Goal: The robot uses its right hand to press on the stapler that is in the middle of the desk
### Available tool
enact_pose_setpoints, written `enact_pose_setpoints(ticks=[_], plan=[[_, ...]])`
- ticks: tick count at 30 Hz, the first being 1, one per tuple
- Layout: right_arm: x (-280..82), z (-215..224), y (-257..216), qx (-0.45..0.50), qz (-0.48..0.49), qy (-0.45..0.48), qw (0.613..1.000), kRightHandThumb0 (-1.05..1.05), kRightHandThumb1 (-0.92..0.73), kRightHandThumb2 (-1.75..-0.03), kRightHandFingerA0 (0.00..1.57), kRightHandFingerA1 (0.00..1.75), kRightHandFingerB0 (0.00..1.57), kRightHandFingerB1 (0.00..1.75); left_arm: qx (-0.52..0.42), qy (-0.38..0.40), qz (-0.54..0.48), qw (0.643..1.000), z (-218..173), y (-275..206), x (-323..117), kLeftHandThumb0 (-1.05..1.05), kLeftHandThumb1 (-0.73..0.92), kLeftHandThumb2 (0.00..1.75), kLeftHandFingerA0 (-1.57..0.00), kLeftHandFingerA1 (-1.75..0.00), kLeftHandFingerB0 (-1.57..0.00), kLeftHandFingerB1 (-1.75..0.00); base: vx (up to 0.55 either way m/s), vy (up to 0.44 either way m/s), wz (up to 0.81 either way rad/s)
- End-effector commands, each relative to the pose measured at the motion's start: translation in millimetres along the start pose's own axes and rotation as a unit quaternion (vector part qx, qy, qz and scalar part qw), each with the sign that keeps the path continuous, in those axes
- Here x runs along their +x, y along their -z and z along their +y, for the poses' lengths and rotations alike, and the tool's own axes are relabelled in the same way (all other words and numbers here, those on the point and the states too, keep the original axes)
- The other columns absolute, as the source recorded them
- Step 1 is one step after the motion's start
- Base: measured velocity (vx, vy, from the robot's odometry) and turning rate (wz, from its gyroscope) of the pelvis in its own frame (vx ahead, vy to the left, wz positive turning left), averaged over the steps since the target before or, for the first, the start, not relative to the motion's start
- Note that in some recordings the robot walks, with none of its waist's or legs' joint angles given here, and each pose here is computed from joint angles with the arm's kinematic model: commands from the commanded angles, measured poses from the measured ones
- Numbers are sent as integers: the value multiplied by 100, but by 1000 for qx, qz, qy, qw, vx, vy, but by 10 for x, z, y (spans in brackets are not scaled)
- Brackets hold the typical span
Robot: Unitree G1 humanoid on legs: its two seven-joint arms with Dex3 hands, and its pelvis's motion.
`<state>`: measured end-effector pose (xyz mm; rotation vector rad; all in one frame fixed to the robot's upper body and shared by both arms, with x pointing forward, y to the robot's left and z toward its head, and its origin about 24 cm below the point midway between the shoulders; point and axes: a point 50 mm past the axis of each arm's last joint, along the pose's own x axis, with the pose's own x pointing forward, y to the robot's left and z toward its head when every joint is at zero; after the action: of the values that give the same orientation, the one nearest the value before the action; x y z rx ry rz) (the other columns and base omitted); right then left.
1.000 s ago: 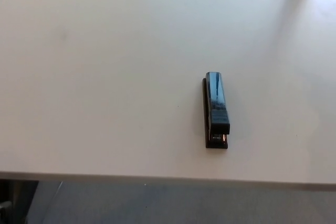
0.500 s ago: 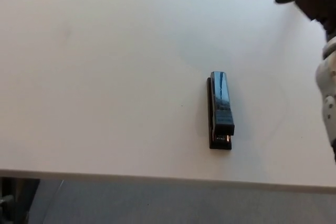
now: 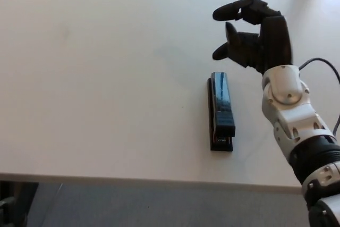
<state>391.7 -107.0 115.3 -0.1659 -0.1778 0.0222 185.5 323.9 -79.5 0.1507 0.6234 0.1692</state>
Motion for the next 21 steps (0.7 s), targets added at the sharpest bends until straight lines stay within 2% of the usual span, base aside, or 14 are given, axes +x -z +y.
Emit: enact_pose_setpoints(ticks=[1, 2, 3, 7, 10, 11, 12, 13, 16, 17, 18, 19, 20, 21], plan=[[-8, 121, 53, -7, 19, -12, 1000, -16, -79, -69, 122, 96, 74, 111, 8, -5, -10, 1000, 79, -26, -21, -68, 79, 105, 0, -34, -10, -30, 0, 0, 0], [-29, 158, 90, 4, 27, -16, 999, -14, -78, -71, 123, 93, 72, 123, 1, -1, -13, 1000, 75, -27, -23, -70, 80, 105, -3, -31, -8, -28, 0, 0, 0], [-48, 191, 121, 21, 35, -18, 999, -11, -77, -73, 124, 98, 72, 126, 4, -1, -11, 1000, 84, -18, -30, -67, 80, 106, -3, -32, -6, -29, 0, 0, 0], [-116, 271, 214, 0, 42, -28, 999, -14, -77, -74, 126, 94, 72, 122, 7, -3, -10, 1000, 84, -14, -31, -68, 80, 106, 0, -33, -9, -29, 0, 0, 0], [-142, 362, 265, 12, 71, -31, 997, -9, -71, -79, 123, 96, 72, 117, 4, -5, -12, 1000, 84, -24, -26, -67, 79, 105, 0, -35, -11, -30, 0, 0, 0], [-168, 393, 295, 18, 75, -35, 996, -8, -74, -77, 123, 97, 72, 113, 4, -6, -16, 1000, 79, -31, -24, -61, 92, 73, -9, -27, -8, -22, 0, 0, 0], [-188, 411, 317, 12, 77, -37, 996, -8, -73, -77, 123, 97, 72, 113, 1, -7, -17, 1000, 78, -32, -24, -61, 92, 73, -9, -27, -9, -22, 0, 0, 0], [-214, 426, 353, 8, 82, -40, 996, -9, -73, -76, 124, 95, 73, 113, 8, -6, -16, 1000, 69, -36, -19, -69, 79, 106, 0, -36, -11, -30, 0, 0, 0], [-271, 446, 449, -8, 102, -43, 994, -14, -77, -69, 126, 85, 72, 105, 6, -6, -14, 1000, 68, -37, -15, -69, 79, 106, 0, -35, -12, -30, 0, 0, 0], [-292, 448, 478, -16, 106, -42, 993, -16, -80, -68, 124, 89, 73, 99, 7, -7, -13, 1000, 69, -40, -12, -64, 92, 75, -9, -27, -9, -21, 0, 0, 0], [-328, 445, 536, 0, 118, -42, 992, -14, -78, -71, 124, 85, 75, 99, 13, -7, -15, 1000, 71, -43, -15, -64, 92, 77, -10, -30, -9, -21, 0, 0, 0], [-359, 443, 586, 11, 132, -39, 990, -14, -78, -71, 124, 86, 75, 100, 7, -7, -15, 1000, 73, -42, -16, -66, 78, 105, 0, -37, -11, -31, 0, 0, 0], [-395, 429, 642, 1, 141, -40, 989, -15, -78, -71, 125, 89, 71, 108, 4, -6, -16, 1000, 73, -42, -17, -69, 80, 106, 0, -34, -9, -29, 0, 0, 0], [-388, 433, 633, 2, 140, -40, 989, -15, -78, -71, 125, 89, 71, 108, 4, -7, -17, 1000, 76, -48, -15, -69, 80, 106, 0, -34, -9, -29, 0, 0, 0]])
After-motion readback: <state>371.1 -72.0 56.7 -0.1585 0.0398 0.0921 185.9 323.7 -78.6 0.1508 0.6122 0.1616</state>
